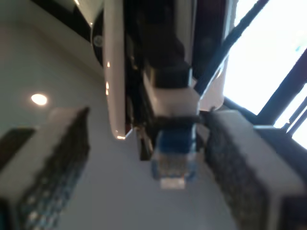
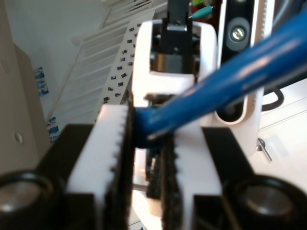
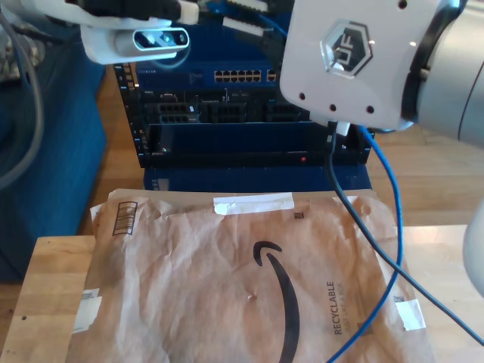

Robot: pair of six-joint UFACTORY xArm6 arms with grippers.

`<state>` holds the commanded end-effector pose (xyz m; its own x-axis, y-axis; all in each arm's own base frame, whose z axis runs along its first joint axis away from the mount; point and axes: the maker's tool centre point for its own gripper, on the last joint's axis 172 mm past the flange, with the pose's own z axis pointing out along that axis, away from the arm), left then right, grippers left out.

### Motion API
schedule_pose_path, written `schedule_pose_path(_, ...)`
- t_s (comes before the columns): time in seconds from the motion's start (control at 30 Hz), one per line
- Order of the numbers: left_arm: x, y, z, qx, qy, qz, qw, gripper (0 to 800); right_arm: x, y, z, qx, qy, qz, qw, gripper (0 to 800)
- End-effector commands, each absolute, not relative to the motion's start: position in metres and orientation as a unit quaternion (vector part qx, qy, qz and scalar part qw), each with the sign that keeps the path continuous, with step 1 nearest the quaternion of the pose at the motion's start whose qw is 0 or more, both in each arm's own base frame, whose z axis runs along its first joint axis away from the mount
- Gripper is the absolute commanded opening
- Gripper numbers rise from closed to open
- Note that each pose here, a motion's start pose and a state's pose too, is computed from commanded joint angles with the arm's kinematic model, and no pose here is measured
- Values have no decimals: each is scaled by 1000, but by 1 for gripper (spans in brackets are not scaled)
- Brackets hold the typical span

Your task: Grab the cable and plug it in

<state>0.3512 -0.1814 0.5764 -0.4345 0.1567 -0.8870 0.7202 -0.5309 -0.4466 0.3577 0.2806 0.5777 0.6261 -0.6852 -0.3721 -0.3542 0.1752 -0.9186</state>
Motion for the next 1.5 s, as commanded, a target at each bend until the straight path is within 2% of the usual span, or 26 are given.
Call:
schedule_pose_path(0.13, 353, -183, 579, 494, 453, -716, 197, 647, 358, 281, 576, -629, 415, -127, 645, 3)
schedule_pose_path(0.23, 366, -186, 578, 480, 475, -709, 206, 737, 364, 282, 566, -625, 431, -118, 640, 1)
schedule_pose_path(0.37, 385, -181, 561, 464, 523, -680, 219, 782, 378, 279, 539, -634, 447, -124, 619, 1)
schedule_pose_path(0.53, 408, -150, 513, 444, 618, -614, 210, 792, 410, 231, 520, -618, 487, -162, 596, 0)
schedule_pose_path(0.67, 400, -127, 474, 450, 686, -547, 167, 793, 420, 212, 494, -618, 510, -167, 574, 0)
schedule_pose_path(0.83, 390, -70, 424, 435, 755, -478, 111, 795, 440, 153, 445, -603, 562, -197, 531, 0)
schedule_pose_path(1.03, 354, -27, 381, 516, 760, -388, 79, 798, 448, 107, 408, -590, 593, -231, 497, 0)
schedule_pose_path(1.4, 282, 94, 295, 535, 760, -359, 90, 799, 448, 70, 389, -569, 581, -321, 486, 1)
schedule_pose_path(1.5, 255, 104, 283, 560, 749, -340, 96, 799, 444, 59, 390, -560, 567, -357, 488, 1)
